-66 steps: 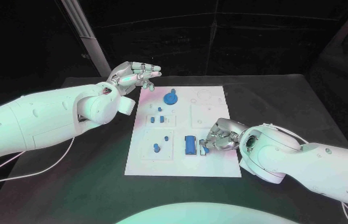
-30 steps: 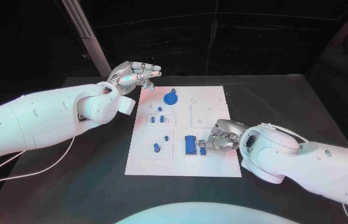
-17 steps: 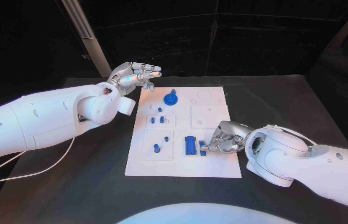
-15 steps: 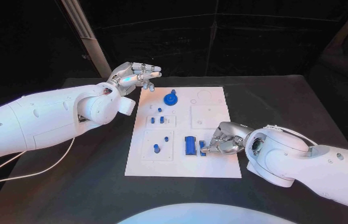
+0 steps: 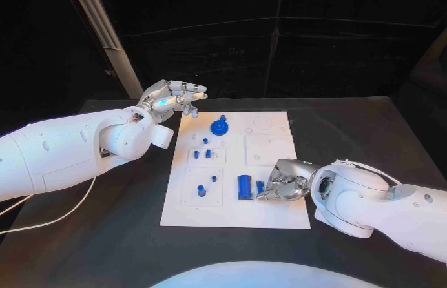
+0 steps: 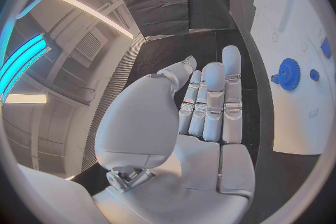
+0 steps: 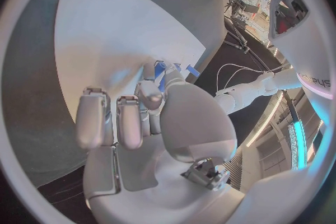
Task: Assemble the parts on the task board
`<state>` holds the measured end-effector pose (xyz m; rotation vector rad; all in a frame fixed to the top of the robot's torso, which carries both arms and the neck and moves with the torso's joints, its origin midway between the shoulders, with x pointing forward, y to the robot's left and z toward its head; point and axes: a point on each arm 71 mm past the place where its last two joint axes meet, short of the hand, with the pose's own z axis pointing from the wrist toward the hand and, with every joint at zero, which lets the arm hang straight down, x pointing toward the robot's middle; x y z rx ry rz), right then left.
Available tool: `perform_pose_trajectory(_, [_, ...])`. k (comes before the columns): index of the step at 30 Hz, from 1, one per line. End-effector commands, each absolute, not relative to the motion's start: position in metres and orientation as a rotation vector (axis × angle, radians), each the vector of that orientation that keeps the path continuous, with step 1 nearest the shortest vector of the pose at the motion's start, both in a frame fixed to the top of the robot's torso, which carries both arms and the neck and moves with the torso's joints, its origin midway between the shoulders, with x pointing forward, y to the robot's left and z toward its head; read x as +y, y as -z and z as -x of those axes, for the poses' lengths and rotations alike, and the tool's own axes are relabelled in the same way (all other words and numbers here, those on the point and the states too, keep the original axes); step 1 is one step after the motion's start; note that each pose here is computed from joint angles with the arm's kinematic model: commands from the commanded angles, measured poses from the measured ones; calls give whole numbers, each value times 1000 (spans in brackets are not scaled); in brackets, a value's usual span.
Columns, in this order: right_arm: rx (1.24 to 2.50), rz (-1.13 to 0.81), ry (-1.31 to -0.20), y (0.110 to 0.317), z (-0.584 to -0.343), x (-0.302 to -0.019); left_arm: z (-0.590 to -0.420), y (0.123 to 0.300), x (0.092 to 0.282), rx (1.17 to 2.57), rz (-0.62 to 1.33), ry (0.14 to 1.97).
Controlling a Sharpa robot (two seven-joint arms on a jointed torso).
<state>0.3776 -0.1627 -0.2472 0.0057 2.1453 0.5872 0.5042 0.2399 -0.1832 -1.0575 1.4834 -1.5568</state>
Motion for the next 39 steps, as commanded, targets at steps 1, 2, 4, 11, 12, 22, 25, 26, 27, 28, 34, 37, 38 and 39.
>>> perform_pose_trajectory(1, [2144,0,-557,248,-380,-164,-504,182,239,1483,1055,1571])
perform_pose_trajectory(2, [2143,-2,-553,248,-380,-165,-504,182,239,1483,1055,1571])
perform_pose_trajectory(4, [2143,-5,-541,249,-382,-166,-504,182,239,1482,1055,1570])
perform_pose_trajectory(11, [2185,47,-520,253,-382,-163,-504,182,239,1483,1056,1571])
perform_pose_trajectory(12, [2189,58,-521,253,-381,-162,-504,182,239,1483,1056,1570])
perform_pose_trajectory(22, [2149,47,-544,250,-382,-161,-504,182,239,1484,1056,1569])
perform_pose_trajectory(25, [2101,-11,-600,246,-383,-163,-504,182,239,1484,1056,1569])
perform_pose_trajectory(26, [2088,-36,-629,245,-383,-165,-504,182,239,1483,1056,1569])
perform_pose_trajectory(27, [2081,-63,-661,244,-383,-167,-504,182,239,1483,1056,1568])
perform_pose_trajectory(28, [2081,-83,-689,244,-383,-170,-505,182,239,1483,1057,1568])
perform_pose_trajectory(34, [2064,-302,-917,239,-403,-195,-506,182,241,1479,1057,1565])
perform_pose_trajectory(37, [1967,-482,-1082,231,-424,-213,-507,183,241,1469,1094,1577])
perform_pose_trajectory(38, [1926,-538,-1131,229,-430,-219,-507,184,240,1464,1112,1584])
perform_pose_trajectory(39, [1892,-583,-1167,227,-436,-223,-507,185,240,1462,1125,1588])
